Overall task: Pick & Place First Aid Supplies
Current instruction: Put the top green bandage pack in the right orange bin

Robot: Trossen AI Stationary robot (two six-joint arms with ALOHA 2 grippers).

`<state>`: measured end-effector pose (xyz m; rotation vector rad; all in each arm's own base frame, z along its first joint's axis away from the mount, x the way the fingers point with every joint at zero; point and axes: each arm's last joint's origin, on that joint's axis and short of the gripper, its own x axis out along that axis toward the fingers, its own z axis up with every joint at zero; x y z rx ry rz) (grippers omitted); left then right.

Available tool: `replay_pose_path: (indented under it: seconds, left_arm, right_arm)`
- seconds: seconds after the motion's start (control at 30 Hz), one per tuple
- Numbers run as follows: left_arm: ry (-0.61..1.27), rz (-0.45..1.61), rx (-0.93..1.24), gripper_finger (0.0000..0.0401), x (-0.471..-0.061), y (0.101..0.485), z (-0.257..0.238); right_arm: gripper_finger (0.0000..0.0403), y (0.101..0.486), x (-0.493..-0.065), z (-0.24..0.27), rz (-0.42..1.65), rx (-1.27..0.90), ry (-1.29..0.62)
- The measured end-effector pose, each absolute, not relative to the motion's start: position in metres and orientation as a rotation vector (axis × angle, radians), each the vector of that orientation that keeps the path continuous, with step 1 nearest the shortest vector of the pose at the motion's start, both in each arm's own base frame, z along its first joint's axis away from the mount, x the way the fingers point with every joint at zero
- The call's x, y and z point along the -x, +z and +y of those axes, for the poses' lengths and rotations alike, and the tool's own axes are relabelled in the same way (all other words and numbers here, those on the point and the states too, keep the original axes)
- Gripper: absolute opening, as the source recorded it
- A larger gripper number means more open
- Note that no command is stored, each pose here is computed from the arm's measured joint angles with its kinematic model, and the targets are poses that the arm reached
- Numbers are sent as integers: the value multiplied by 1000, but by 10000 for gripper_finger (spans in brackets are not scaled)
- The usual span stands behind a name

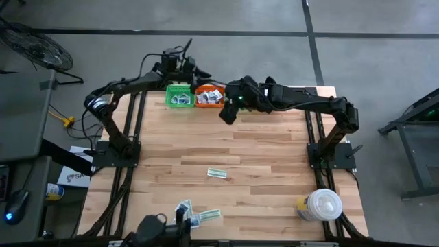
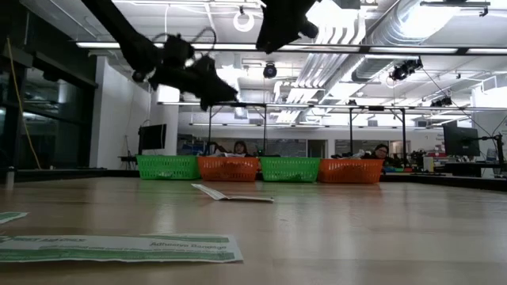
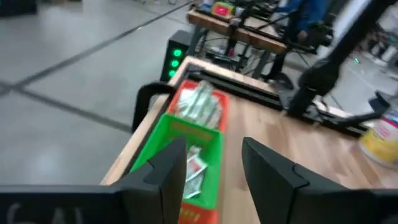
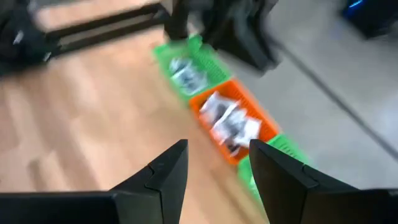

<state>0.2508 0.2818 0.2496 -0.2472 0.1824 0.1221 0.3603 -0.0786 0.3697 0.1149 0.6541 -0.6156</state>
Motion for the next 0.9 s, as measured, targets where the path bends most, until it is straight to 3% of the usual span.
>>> replay_pose_path:
  seconds: [0.47,0.9]
  left_arm:
    - [109,347,-48,98,-214,334,182]
    - [121,396,-226,80,-172,379,63]
  right_arm:
    - [165,349,-368,-51,831,-102,-346]
    - [165,287,-408,14,1012,-59,-66]
